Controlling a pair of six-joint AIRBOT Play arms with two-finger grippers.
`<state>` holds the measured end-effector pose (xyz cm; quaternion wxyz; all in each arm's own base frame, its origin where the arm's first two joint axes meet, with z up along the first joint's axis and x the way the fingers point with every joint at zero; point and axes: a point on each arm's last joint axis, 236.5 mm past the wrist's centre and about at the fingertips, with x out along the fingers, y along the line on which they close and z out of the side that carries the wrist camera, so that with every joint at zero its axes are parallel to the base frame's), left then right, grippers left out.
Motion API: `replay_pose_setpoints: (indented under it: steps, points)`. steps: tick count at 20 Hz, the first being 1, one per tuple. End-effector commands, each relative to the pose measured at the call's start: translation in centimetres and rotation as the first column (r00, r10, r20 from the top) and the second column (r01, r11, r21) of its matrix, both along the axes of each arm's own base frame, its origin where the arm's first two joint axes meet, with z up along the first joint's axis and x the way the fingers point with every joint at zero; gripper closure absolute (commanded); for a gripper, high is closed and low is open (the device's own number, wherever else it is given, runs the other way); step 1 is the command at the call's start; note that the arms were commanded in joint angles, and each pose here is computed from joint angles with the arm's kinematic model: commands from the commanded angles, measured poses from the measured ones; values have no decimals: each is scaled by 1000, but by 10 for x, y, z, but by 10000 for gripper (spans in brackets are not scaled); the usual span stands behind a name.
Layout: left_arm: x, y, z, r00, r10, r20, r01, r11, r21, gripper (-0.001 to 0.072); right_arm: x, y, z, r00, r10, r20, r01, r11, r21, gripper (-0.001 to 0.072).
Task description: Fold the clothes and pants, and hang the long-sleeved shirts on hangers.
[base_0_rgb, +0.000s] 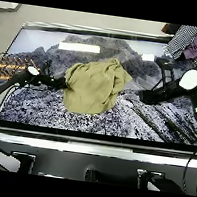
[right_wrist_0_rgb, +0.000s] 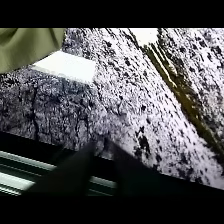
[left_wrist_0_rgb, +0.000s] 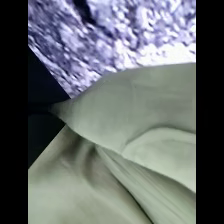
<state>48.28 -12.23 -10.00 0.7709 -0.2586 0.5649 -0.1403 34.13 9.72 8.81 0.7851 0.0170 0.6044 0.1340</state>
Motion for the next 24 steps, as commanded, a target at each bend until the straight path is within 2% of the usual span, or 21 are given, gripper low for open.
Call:
replay_pose_setpoints:
  steps: [1, 2, 4, 6, 9, 13, 16, 17, 18, 19, 20, 21, 24]
  points:
    - [0, -5, -1, 1000, -11, -3, 11, 1000, -10, 687, -5, 4, -34, 993, -72, -97, 74, 997, 22, 95]
    - [1, -5, 2, 1000, -11, 2, 11, 1000, -10, 687, -7, 15, -52, 987, -89, -137, 98, 993, 65, 16]
    - [2, -5, 7, 1000, -11, 14, 11, 1000, -9, 687, 1, 55, -83, 976, -112, -188, 156, 958, 240, 19]
    - [3, -5, 12, 1000, -11, 23, 11, 1000, -10, 688, 21, 86, -107, 968, -148, -201, 218, 895, 389, 19]
    - [3, -6, 13, 1000, -12, 26, 12, 1000, -10, 687, 54, 111, -136, 962, -186, -200, 264, 817, 513, 19]
    - [0, -7, 13, 1000, -19, 16, 20, 1000, -14, 688, 64, 131, -171, 945, -181, -272, 313, 741, 594, 21]
    - [-3, -8, 13, 1000, -28, 6, 28, 999, -18, 687, 55, 139, -188, 935, -162, -317, 326, 744, 583, 32]
    - [-4, -9, 13, 1000, -30, 5, 30, 999, -19, 687, 52, 144, -190, 936, -150, -319, 318, 750, 580, 60]
    - [-5, -9, 15, 999, -34, 3, 34, 999, -21, 688, 50, 149, -190, 940, -139, -313, 305, 756, 579, 182]
    - [-5, -10, 18, 999, -38, 7, 39, 999, -23, 688, 48, 154, -185, 945, -125, -301, 287, 758, 586, 511]
    - [-4, -9, 26, 999, -37, 23, 38, 999, -22, 689, 53, 154, -175, 955, -124, -270, 267, 758, 596, 645]
    - [1, -7, 41, 998, -32, 58, 33, 999, -19, 690, 62, 152, -159, 967, -132, -219, 241, 756, 608, 686]
    - [30, 11, 131, 965, -14, 263, 12, 1000, 10, 691, 112, 126, -56, 984, -169, 52, 100, 775, 624, 687]
